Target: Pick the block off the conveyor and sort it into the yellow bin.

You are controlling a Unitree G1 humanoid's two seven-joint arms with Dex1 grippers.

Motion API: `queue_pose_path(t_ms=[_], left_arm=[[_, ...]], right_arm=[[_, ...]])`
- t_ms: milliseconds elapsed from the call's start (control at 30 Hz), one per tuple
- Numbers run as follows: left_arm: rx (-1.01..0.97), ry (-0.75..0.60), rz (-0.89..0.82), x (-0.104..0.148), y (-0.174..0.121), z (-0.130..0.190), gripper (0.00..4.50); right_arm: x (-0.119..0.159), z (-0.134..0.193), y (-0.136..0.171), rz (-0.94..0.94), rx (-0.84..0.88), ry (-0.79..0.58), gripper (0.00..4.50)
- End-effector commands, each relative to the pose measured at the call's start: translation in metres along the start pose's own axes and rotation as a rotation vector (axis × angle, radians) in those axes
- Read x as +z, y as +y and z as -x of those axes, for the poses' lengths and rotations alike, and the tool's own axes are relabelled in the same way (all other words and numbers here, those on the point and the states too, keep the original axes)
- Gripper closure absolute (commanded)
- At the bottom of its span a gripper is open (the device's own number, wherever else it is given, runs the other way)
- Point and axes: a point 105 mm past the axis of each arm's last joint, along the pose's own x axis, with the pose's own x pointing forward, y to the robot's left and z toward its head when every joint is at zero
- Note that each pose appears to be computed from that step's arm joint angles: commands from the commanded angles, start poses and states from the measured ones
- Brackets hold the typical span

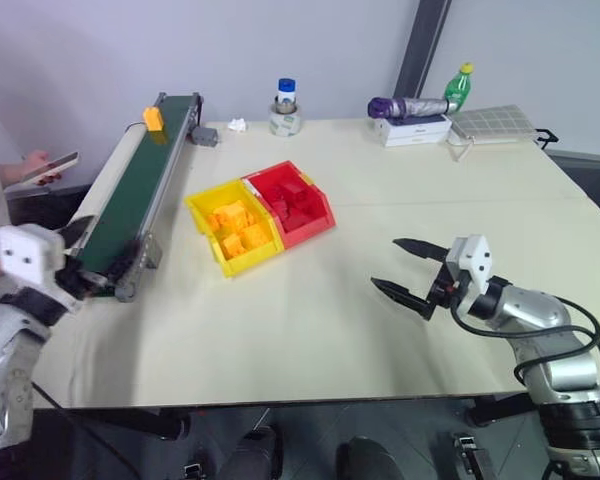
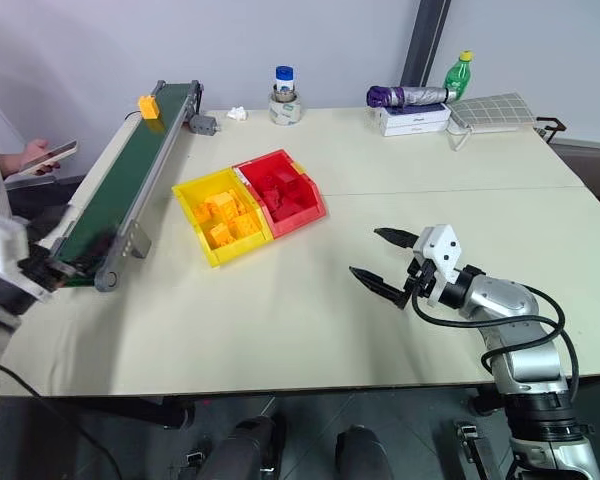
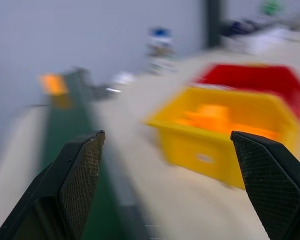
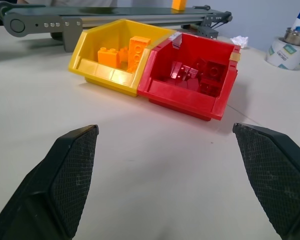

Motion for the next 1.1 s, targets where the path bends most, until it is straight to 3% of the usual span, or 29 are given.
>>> queue_pose_path(t_ms=[33, 267, 1100], left_arm=[[0.166, -0.035, -0.021, 0.005, 0.018, 0.019, 0.25], [0.393, 0.011, 0.049, -0.016, 0.028, 0.045, 0.25], [0.411, 0.032, 0.150, -0.022, 0.028, 0.028, 0.25]], right_arm=[[0.010, 0.000, 0.000, 0.029, 0.001, -0.038, 0.00], [0.011, -0.002, 0.000, 0.027, 0.005, -0.046, 0.00], [0.012, -0.003, 0.002, 0.025, 0.011, -0.049, 0.00]])
